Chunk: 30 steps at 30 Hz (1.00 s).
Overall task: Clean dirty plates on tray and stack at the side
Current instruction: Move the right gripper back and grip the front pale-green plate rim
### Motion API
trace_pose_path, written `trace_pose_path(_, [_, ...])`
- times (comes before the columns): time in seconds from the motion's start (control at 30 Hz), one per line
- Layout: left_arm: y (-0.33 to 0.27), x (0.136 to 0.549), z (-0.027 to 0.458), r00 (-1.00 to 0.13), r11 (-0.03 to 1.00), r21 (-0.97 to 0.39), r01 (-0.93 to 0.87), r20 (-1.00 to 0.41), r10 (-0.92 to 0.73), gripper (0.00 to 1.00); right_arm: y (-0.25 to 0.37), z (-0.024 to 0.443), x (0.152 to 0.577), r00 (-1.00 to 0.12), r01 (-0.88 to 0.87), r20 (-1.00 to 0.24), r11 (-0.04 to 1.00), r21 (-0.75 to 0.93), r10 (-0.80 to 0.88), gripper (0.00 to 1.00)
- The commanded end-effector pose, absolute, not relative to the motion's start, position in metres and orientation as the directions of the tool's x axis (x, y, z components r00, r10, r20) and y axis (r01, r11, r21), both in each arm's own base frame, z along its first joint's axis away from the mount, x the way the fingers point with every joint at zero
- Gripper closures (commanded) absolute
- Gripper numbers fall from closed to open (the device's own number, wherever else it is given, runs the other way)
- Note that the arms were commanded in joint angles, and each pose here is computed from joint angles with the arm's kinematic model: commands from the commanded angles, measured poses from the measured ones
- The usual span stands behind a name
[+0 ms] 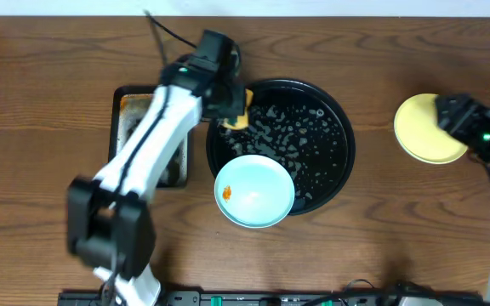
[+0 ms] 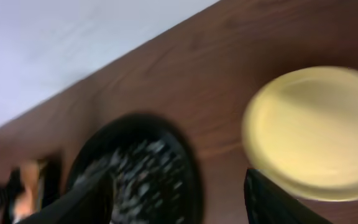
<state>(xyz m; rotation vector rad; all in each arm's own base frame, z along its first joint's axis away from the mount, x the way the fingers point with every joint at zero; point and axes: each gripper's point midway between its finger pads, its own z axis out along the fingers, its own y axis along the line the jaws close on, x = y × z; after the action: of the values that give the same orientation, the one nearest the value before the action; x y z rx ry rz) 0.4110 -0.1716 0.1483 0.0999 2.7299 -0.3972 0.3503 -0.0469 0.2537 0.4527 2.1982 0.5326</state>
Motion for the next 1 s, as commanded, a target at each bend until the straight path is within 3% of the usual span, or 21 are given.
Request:
trace_pose_path(0.0, [-0.106, 0.412, 0.171, -0.899, 0.997, -0.08, 0.003, -0.437, -0.033, 0.86, 0.002, 0.246, 0.342, -0.707, 0.013, -0.608, 0.866, 0.5, 0.361, 0.36])
trace_pose_path(0.3, [0.022, 0.389, 0.125, -0.943, 0.979, 0.043, -0.2, -0.281, -0.181, 0.83, 0.064, 0.181, 0.319, -0.89, -0.066, -0.444, 0.933, 0.353, 0.105, 0.34])
trace_pose_path(0.6, [0.037, 0.38, 0.045, -0.975, 0.984, 0.073, -0.162, -0.166, -0.148, 0.83, 0.119, 0.135, 0.319, -0.942, -0.175, -0.332, 0.918, 0.357, -0.05, 0.36])
trace_pose_path(0.8, [0.037, 0.378, 0.016, -0.991, 0.992, 0.087, -0.092, -0.103, -0.083, 0.66, 0.15, 0.108, 0.308, -0.955, -0.238, -0.255, 0.904, 0.355, -0.151, 0.34])
trace_pose_path(0.9, [0.037, 0.377, 0.01, -0.993, 0.992, 0.087, -0.091, -0.088, -0.083, 0.47, 0.161, 0.1, 0.306, -0.953, -0.262, -0.243, 0.897, 0.355, -0.182, 0.31])
trace_pose_path(0.97, [0.037, 0.376, 0.009, -0.993, 0.992, 0.087, -0.091, -0.084, -0.083, 0.45, 0.17, 0.092, 0.305, -0.951, -0.28, -0.232, 0.892, 0.354, -0.206, 0.31])
